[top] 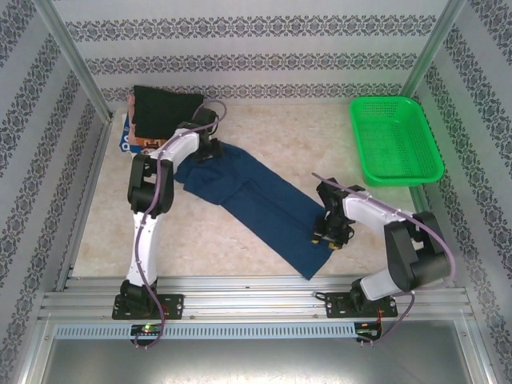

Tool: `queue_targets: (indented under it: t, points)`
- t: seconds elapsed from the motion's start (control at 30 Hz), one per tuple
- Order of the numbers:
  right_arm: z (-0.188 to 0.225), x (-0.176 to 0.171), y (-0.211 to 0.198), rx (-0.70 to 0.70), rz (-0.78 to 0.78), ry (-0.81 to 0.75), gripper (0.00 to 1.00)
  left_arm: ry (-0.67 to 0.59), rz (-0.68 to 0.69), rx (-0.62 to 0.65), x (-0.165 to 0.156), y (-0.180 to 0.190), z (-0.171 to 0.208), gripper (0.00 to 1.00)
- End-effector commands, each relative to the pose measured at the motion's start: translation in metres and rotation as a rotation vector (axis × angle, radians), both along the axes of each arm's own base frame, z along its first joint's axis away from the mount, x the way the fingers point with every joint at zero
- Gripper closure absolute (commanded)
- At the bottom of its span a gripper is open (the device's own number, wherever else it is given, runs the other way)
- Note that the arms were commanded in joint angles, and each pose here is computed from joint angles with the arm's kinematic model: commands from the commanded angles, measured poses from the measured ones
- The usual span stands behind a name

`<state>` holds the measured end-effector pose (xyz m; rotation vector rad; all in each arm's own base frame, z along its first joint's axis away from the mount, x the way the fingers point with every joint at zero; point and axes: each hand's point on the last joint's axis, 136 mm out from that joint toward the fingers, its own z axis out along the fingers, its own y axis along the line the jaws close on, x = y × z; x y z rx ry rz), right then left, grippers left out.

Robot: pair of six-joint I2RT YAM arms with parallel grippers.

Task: Fold and stack the t-shirts

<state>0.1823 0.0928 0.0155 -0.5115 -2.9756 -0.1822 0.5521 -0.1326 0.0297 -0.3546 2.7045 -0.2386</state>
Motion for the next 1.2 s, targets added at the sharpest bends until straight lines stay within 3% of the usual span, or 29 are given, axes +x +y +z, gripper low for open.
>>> queue_targets:
  t: [0.0,0.17,0.43,0.6,0.73,0.87,1.0,1.1,1.17]
  points:
    - [0.002,-0.015,0.007,-0.015,-0.088,0.004,0.53,0.044,-0.122,-0.071,0.008,-0.041,-0.037,0.47]
    - [-0.006,-0.027,0.039,-0.001,-0.076,0.006,0.51,-0.051,-0.149,-0.169,0.062,-0.069,-0.036,0.45]
    - [-0.009,-0.026,0.114,0.128,-0.092,-0.015,0.45,-0.261,-0.113,-0.508,0.115,-0.110,-0.018,0.37]
    - [0.026,-0.021,0.158,0.245,-0.093,-0.067,0.40,-0.443,-0.105,-0.693,0.141,-0.118,0.068,0.26]
    - [0.068,-0.017,0.164,0.270,-0.088,-0.135,0.33,-0.499,-0.145,-0.784,0.136,-0.116,0.144,0.22]
    - [0.111,-0.006,0.139,0.259,-0.064,-0.236,0.25,-0.491,-0.187,-0.679,0.110,-0.084,0.199,0.17]
    - [0.130,0.017,0.106,0.289,-0.015,-0.300,0.21,-0.454,-0.190,-0.373,0.072,-0.044,0.223,0.16]
    - [0.128,0.041,0.075,0.235,0.042,-0.341,0.18,-0.339,-0.213,-0.250,0.039,-0.042,0.205,0.19]
    - [0.123,0.060,0.067,0.220,0.104,-0.381,0.18,-0.245,-0.236,-0.168,0.017,-0.053,0.175,0.29]
